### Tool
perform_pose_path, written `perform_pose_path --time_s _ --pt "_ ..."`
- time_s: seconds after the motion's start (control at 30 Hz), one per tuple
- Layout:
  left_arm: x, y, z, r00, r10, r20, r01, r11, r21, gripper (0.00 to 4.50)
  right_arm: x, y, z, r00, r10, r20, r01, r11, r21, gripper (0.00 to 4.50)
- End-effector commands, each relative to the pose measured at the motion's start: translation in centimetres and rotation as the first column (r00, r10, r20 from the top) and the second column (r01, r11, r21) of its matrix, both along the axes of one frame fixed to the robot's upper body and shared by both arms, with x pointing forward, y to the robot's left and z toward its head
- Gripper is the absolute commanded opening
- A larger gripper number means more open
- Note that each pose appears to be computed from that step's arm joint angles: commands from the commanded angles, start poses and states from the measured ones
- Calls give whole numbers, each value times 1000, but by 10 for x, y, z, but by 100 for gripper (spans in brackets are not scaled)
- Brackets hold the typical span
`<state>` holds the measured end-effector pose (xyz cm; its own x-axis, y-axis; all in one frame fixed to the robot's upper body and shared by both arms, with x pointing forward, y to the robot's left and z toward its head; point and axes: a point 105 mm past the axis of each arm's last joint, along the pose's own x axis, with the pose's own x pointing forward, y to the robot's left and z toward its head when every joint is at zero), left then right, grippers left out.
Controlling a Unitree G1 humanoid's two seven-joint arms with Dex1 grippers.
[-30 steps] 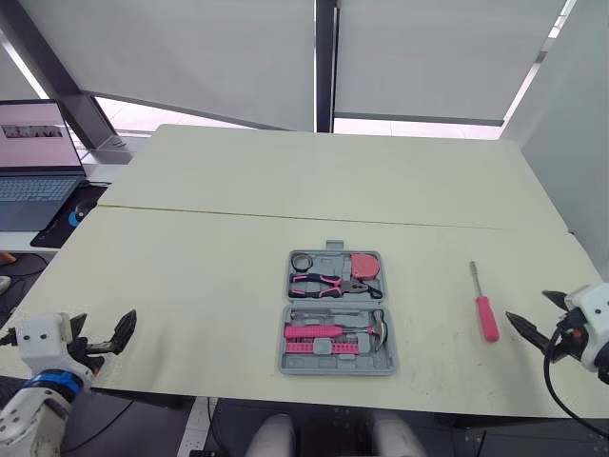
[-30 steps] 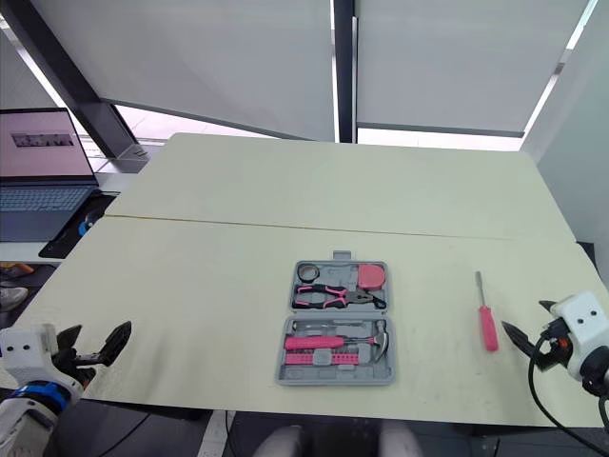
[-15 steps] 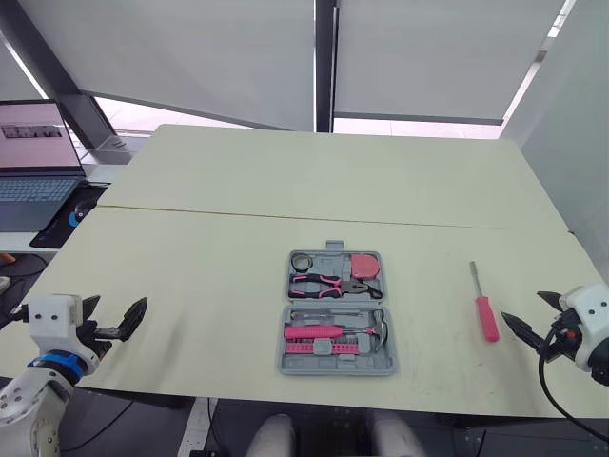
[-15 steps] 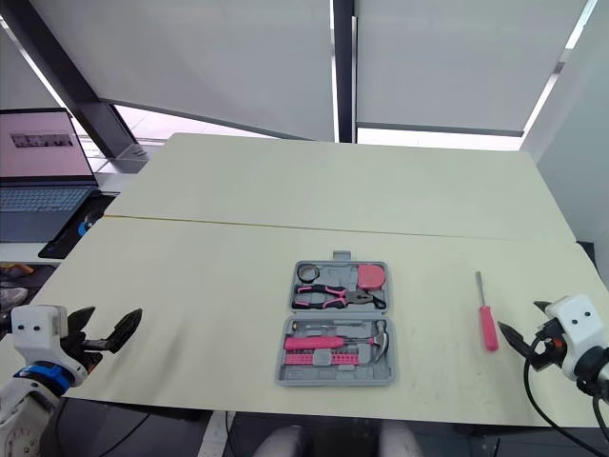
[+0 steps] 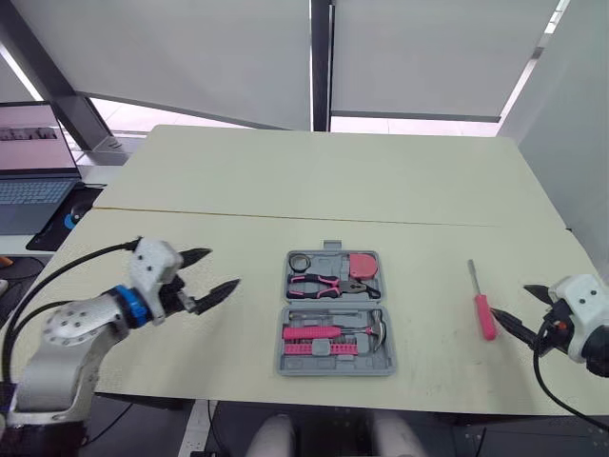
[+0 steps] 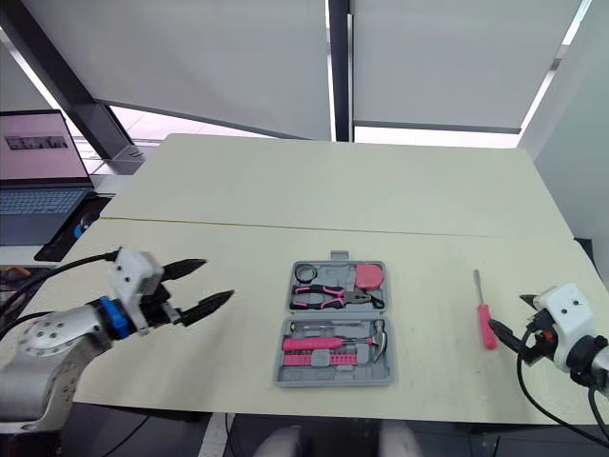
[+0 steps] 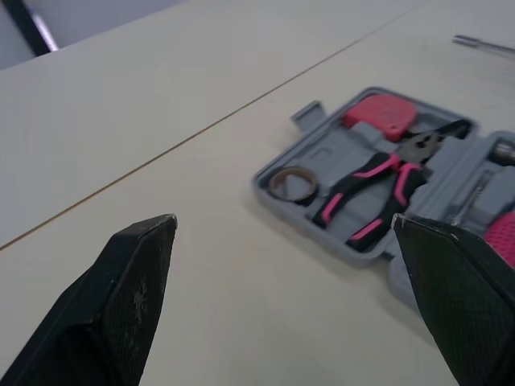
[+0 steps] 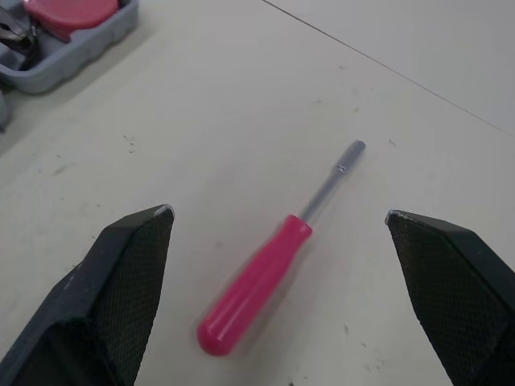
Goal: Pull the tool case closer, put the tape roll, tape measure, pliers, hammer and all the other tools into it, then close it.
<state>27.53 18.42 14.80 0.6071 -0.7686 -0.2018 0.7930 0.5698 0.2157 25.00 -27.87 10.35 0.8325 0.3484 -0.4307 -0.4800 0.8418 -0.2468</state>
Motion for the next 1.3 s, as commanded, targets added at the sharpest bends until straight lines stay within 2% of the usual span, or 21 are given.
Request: perform_pose_path --time_s 0.03,0.33,0.53,0.67,0.77,0.87,0.97,1.17,1.3 --pt "-17 -38 18 972 -234 25 234 972 13 446 13 7 -5 997 -73 -27 72 997 -33 450" --pt "-30 -69 33 895 -441 71 439 898 37 446 53 -2 -29 941 -332 -67 331 943 -28 450" --pt "-29 -72 23 886 -459 71 453 887 83 446 56 -10 -47 882 -441 -164 446 895 -7 450" --pt "-30 -73 23 887 -455 75 449 890 81 446 51 -5 -54 872 -440 -215 452 892 10 450" --pt "-30 -73 23 890 -449 80 443 893 81 450 48 -2 -58 860 -443 -251 470 881 55 389" --pt "-28 -72 23 895 -439 83 433 898 82 450 47 -6 -61 852 -459 -253 487 872 57 287" --pt "-27 -72 23 894 -439 86 432 898 88 450 48 -10 -63 846 -466 -259 496 866 66 207" --pt "-26 -72 24 895 -437 90 428 898 101 450 50 -14 -64 862 -451 -234 470 882 33 87" --pt "-26 -71 23 897 -432 92 422 900 109 450 52 -7 -58 877 -427 -223 450 891 64 80"
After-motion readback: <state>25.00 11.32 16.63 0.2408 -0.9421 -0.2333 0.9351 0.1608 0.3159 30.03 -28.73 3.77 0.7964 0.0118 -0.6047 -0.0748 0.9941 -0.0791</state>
